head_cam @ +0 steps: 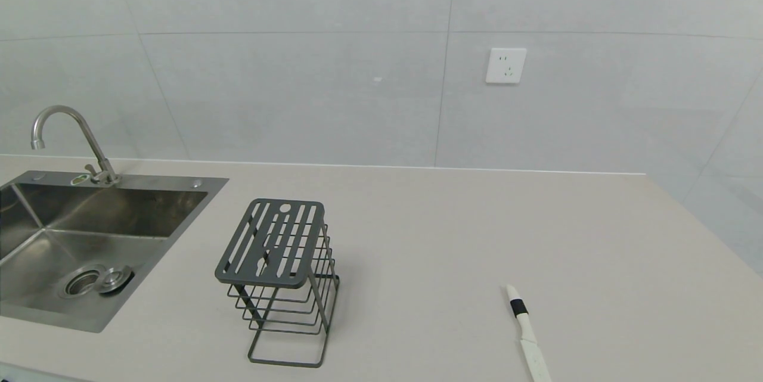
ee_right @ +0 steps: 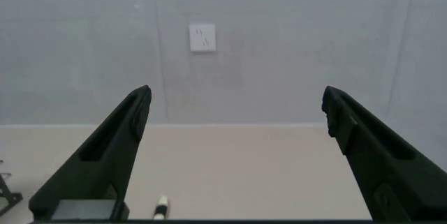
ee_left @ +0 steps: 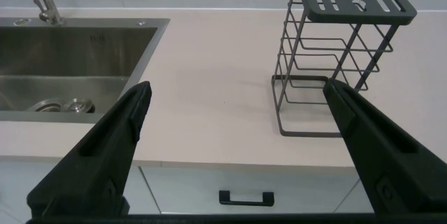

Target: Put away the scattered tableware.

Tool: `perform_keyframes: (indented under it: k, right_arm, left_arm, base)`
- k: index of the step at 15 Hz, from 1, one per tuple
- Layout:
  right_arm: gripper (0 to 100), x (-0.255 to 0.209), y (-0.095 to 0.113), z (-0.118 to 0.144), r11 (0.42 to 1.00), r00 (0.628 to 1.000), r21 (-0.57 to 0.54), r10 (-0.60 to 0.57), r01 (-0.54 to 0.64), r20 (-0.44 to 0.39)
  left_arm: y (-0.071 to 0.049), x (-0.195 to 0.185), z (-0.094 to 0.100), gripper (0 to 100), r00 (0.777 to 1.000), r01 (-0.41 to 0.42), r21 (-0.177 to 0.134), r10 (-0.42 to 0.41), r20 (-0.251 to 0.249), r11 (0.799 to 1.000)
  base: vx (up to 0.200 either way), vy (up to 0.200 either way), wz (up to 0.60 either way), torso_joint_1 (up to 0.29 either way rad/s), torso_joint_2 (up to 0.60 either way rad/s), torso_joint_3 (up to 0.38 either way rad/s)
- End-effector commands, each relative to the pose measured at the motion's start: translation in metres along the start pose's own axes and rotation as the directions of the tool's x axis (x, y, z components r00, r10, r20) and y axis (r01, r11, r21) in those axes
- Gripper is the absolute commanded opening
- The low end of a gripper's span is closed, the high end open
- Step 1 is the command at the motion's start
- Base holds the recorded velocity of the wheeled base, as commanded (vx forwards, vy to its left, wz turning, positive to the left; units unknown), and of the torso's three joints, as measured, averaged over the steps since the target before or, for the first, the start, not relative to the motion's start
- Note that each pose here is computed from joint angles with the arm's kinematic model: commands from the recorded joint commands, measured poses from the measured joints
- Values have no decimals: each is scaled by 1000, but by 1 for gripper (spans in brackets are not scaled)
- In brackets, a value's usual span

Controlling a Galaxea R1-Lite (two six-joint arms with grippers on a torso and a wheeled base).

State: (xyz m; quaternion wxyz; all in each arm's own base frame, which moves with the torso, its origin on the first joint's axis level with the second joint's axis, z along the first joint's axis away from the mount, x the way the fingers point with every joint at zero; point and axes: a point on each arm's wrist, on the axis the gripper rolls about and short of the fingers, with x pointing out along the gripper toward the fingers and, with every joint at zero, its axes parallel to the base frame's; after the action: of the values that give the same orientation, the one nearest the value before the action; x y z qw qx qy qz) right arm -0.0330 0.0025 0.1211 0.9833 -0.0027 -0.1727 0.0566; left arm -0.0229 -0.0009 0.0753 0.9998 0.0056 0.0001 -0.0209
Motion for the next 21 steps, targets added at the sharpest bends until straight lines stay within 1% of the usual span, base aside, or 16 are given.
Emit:
perform_keyframes:
  k: [1,3,5,7,8,9,10,11,14,15,16,17,18,19,20,21]
  right_arm:
    - [100,6,3,20,987,982,26,161,-159,-103]
    - [100,19,4,25,961,917,116,276,-253,-289]
    - [100,44,3,28,927,834,212,372,-309,-408]
    - [100,76,0,21,912,742,298,404,-282,-535]
    - [100,85,0,15,903,698,322,425,-283,-577]
    - [100,96,3,6,878,615,358,478,-318,-627]
    - [100,103,7,0,872,568,363,489,-327,-662]
    - [100,116,15,-9,888,501,323,453,-327,-737]
    - [100,128,35,-21,861,385,304,464,-407,-798]
    - [100,129,39,-24,855,355,303,463,-420,-812]
    - [100,130,40,-28,860,338,296,449,-415,-827]
    - [100,132,42,-33,869,312,288,426,-403,-849]
    - [100,134,43,-37,877,299,282,410,-389,-862]
    - [100,139,46,-44,901,274,272,371,-338,-887]
    - [100,143,51,-49,913,242,288,361,-289,-901]
    - [100,144,55,-53,918,222,312,367,-247,-904]
  left_arm:
    - [0,0,0,100,1000,0,1,0,-1,1000]
    - [0,0,0,100,1000,0,1,0,-1,1000]
    - [0,0,0,100,1000,0,1,0,-1,1000]
    - [0,0,0,100,1000,0,1,0,-1,1000]
    - [0,0,0,100,1000,0,1,0,-1,1000]
    - [0,0,0,100,1000,0,1,0,-1,1000]
    - [0,0,0,100,1000,0,1,0,-1,1000]
    - [0,0,0,100,1000,0,2,0,-1,1000]
    - [0,0,0,100,1000,0,2,0,-1,1000]
    - [0,0,0,100,1000,0,2,0,-1,1000]
    - [0,0,0,100,1000,-2,2,2,-1,1000]
    - [0,0,0,100,1000,-2,2,2,-1,1000]
    - [0,0,0,100,1000,0,2,0,-1,1000]
    - [0,0,0,100,1000,0,2,0,-1,1000]
    - [0,0,0,100,1000,0,2,0,-1,1000]
    - [0,0,0,100,1000,-2,2,2,-1,1000]
  base:
    - [0,0,0,0,0,0]
    - [0,0,0,0,0,0]
    - [0,0,0,0,0,0]
    - [0,0,0,0,0,0]
    - [0,0,0,0,0,0]
    - [0,0,0,0,0,0]
    - [0,0,0,0,0,0]
    - [0,0,0,0,0,0]
    - [0,0,0,0,0,0]
    - [0,0,0,0,0,0]
    - [0,0,0,0,0,0]
    - [0,0,0,0,0,0]
    - [0,0,0,0,0,0]
    - [0,0,0,0,0,0]
    - [0,0,0,0,0,0]
    - [0,0,0,0,0,0]
